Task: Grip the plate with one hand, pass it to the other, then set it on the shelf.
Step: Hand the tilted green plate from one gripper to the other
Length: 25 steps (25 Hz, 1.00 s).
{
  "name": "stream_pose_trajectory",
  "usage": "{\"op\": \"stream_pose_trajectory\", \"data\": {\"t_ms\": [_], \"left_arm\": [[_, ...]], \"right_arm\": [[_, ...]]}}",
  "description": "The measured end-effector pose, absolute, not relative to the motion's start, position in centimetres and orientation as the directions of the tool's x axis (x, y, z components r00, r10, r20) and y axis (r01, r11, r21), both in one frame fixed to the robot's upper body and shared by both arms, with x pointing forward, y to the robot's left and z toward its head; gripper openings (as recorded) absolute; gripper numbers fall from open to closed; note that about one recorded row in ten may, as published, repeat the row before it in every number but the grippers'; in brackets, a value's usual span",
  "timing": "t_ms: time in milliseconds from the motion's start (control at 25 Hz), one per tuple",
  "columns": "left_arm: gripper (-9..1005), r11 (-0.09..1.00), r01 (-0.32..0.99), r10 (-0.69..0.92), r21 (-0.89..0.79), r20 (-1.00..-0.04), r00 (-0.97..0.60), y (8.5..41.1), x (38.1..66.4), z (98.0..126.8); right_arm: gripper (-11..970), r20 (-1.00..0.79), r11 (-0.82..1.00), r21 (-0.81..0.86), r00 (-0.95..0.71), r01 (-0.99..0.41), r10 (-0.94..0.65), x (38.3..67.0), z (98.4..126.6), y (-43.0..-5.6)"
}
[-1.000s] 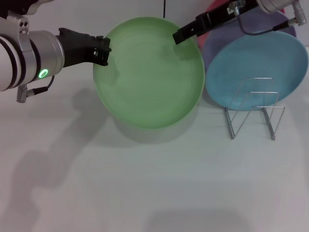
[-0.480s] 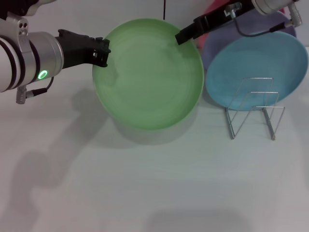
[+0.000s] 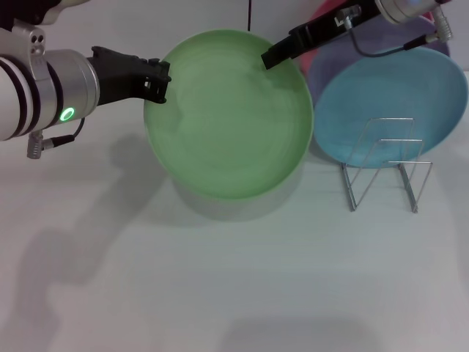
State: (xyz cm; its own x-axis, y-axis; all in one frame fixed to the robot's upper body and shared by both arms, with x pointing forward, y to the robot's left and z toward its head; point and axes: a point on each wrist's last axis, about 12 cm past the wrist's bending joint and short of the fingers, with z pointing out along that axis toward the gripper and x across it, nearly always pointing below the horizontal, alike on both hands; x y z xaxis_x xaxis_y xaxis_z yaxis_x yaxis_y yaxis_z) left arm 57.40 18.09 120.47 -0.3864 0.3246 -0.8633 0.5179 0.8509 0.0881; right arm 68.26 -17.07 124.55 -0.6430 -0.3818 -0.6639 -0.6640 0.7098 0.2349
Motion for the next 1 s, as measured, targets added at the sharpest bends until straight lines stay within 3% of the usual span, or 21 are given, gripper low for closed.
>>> {"op": "stream_pose_trajectory", "data": {"t_ms": [600,800,1000], "left_arm": [[38,0.848,0.523,0.322,0.085,-0.866,-0.383,17.9,57.4,120.6],[38,0.856,0.513,0.291,0.064,-0.88,-0.375,18.3,57.6,121.1],[38,0.852,0.521,0.265,0.05,-0.9,-0.346,18.4,57.7,121.4]], "right_arm": [[413,-0.651,0.705,0.227,-0.643,-0.672,-0.404,68.5,124.1,-16.5],[386,-0.717,0.639,0.16,-0.533,-0.753,-0.449,67.8,122.8,-15.3],[266,-0.734,0.637,0.152,-0.518,-0.756,-0.44,67.3,122.7,-15.3]]}}
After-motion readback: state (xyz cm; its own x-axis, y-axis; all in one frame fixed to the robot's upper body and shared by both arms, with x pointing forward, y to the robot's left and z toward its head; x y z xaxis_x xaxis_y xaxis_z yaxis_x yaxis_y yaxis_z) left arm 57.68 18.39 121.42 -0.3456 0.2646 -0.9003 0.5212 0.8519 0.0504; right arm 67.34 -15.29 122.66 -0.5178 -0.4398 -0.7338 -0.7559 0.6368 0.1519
